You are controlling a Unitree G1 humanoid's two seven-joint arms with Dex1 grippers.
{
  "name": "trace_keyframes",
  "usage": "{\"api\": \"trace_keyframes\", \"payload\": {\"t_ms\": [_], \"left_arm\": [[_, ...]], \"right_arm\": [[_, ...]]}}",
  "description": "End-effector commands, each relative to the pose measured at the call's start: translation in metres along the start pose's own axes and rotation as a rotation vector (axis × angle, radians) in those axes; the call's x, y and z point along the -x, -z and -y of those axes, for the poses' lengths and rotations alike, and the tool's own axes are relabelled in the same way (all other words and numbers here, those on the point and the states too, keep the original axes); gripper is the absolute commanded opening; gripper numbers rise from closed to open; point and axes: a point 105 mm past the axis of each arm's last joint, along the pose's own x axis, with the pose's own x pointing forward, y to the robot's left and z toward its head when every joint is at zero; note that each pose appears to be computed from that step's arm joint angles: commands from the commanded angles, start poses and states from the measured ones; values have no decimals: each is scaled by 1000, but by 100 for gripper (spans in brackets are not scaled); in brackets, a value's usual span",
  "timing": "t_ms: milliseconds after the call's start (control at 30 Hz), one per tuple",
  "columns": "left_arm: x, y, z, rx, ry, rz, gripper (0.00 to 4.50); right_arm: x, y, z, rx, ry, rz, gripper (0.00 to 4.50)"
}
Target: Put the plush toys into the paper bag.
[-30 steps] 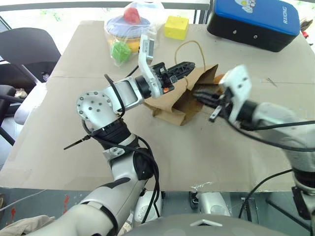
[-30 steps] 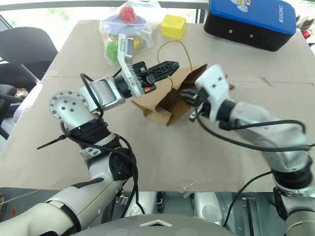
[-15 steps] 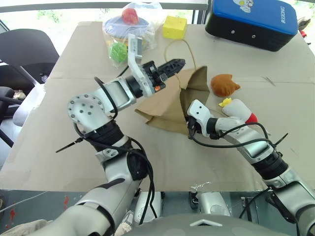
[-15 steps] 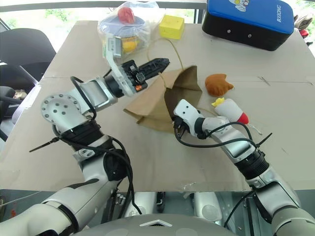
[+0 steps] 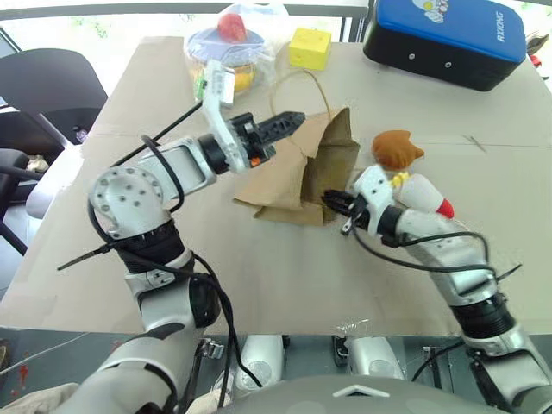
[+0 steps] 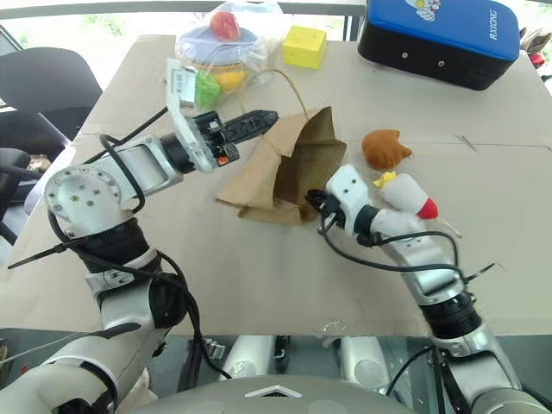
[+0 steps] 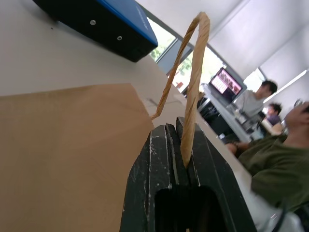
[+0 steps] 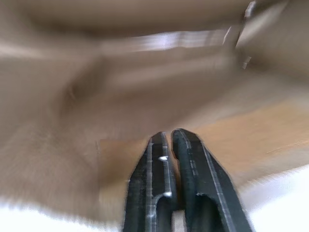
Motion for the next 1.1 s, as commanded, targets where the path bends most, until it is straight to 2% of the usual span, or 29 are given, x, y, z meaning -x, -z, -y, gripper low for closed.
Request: {"api": "trace_keyframes", "payload": {"t_ms": [33,100,200,400,500,633,800,1000,1100], "left_arm": [[-2,-6,12,-98,56,28,0],[-3,-4,12,-111,62,27,0],[-3,-3,10,-128,66,27,0],[-3,-6,12,-155,84,36,0],[-5,-6,12,-179,81,33,0],[-9,-6,12,-212,81,22,0],[-12,-4,12,-255,84,5,0],[-14,1,12,-332,89,-25,0],[-14,4,12,-374,100,-40,0]], "right_arm": [[23,-51,-11,46,-63,109,189],[35,-62,-13,50,-69,115,293],[54,-75,3,119,60,104,440],[96,-52,41,131,261,-158,446],[111,-22,69,111,389,-349,446],[111,21,90,16,455,-508,446],[103,54,102,-19,456,-614,446],[112,30,97,22,445,-528,159],[117,8,83,-15,402,-411,25]]}}
